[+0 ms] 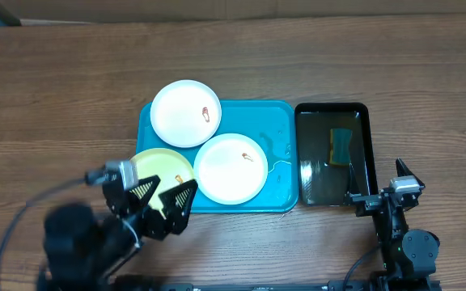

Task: Clean dirty plates on tray and stack at the side
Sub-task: 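Move the left gripper over the tray and grip the white plate's rim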

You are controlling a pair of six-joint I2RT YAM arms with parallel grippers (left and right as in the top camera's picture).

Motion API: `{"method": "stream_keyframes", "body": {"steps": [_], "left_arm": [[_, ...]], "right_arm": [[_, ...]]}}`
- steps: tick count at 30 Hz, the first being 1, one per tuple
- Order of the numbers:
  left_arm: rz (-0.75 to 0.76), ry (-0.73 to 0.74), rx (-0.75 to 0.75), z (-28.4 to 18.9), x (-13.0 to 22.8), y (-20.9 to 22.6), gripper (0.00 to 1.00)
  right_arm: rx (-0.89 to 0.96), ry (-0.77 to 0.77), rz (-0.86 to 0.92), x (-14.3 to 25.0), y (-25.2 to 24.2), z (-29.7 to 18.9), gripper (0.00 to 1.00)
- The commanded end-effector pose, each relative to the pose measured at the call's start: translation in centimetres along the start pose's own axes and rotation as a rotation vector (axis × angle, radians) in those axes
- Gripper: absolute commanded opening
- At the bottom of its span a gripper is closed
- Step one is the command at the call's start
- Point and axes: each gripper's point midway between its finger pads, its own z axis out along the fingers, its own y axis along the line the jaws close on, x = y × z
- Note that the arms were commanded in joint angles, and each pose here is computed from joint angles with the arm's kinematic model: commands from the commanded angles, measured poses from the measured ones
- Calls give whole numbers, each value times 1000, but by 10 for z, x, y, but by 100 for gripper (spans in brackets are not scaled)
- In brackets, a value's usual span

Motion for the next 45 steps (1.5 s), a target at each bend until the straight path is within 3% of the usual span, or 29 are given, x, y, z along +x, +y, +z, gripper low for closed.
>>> {"method": "stream_keyframes", "body": {"steps": [1,5,14,17,19,20,21,24,26,29,32,33,37,45], "left_arm": [[97,200,-112,1,-26,-1,100],[-27,465,-304,3,-34,17,100],[-180,774,-389,73,-27,63,100],[-153,821,-437,95,-22,79,76],[-121,837,-474,107,-19,87,43],[-106,842,-503,113,-18,91,12],[-98,842,-531,117,-17,95,4],[-55,834,-643,136,-8,112,5],[-21,830,-681,148,0,120,11],[25,821,-680,171,17,130,22],[54,782,-670,195,26,143,39],[55,771,-665,201,28,147,40],[53,769,-657,218,42,161,30],[51,782,-660,227,63,178,25]], "right_arm": [[7,-5,-5,2,-2,0,100],[7,-5,-5,2,-2,0,100],[7,-5,-5,2,-2,0,100],[7,-5,-5,2,-2,0,100],[7,-5,-5,2,-2,0,100],[7,-5,-5,2,-2,0,100],[7,-5,-5,2,-2,0,100],[7,-5,-5,2,-2,0,100],[7,-5,-5,2,-2,0,100],[7,-5,-5,2,-2,0,100],[7,-5,-5,2,-2,0,100],[7,-5,-5,2,-2,0,100],[7,-5,-5,2,-2,0,100],[7,-5,-5,2,-2,0,100]]}}
